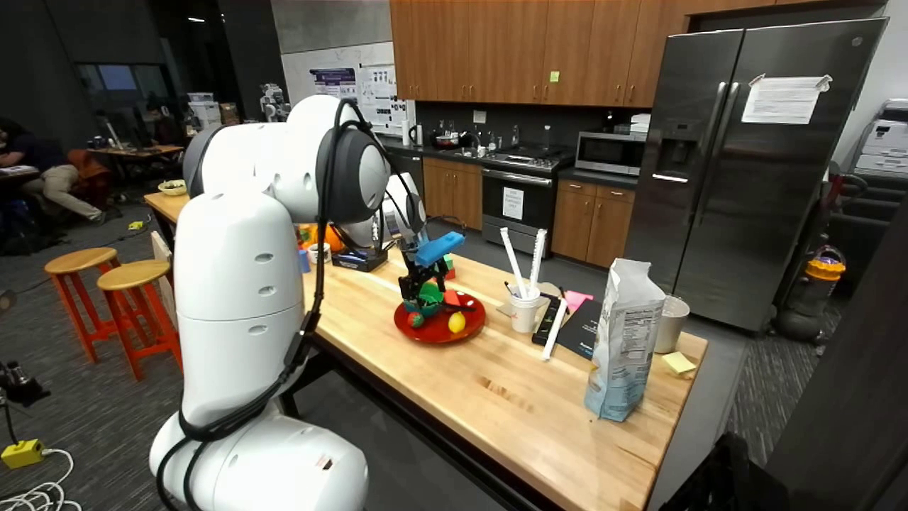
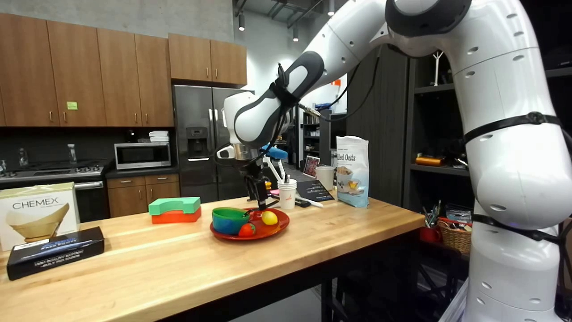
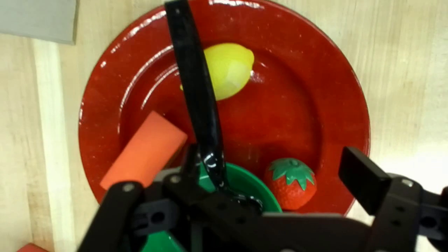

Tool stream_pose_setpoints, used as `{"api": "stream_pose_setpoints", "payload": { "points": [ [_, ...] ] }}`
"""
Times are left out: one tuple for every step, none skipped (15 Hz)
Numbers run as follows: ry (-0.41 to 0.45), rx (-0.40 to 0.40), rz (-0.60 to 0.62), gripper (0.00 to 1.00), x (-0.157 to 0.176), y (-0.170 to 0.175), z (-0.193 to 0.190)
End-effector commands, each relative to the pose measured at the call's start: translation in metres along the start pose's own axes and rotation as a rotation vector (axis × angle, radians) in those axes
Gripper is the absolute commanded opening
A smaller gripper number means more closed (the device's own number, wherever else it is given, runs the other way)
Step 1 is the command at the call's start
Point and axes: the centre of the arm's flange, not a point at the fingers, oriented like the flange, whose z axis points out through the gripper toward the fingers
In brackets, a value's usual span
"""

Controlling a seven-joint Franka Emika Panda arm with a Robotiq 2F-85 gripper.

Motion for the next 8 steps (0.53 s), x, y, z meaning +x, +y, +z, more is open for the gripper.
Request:
{"api": "stream_pose_setpoints", "payload": {
  "points": [
    [0.014,0.001,-0.004,1.0,0.0052,-0.004,-0.0002],
    [0.02,0.002,-0.008,1.0,0.009,-0.0073,-0.0007],
    [0.023,0.002,-0.011,1.0,0.0108,-0.009,-0.0017],
    [0.024,0.001,-0.012,1.0,0.0115,-0.0098,-0.0026],
    [0.024,0.0,-0.012,1.0,0.0112,-0.0098,-0.0032],
    [0.024,0.0,-0.01,1.0,0.0103,-0.0096,-0.0036],
    [0.024,0.0,-0.009,1.0,0.0093,-0.0093,-0.0037],
    [0.024,0.0,-0.008,1.0,0.0092,-0.0093,-0.0036]
  ]
}}
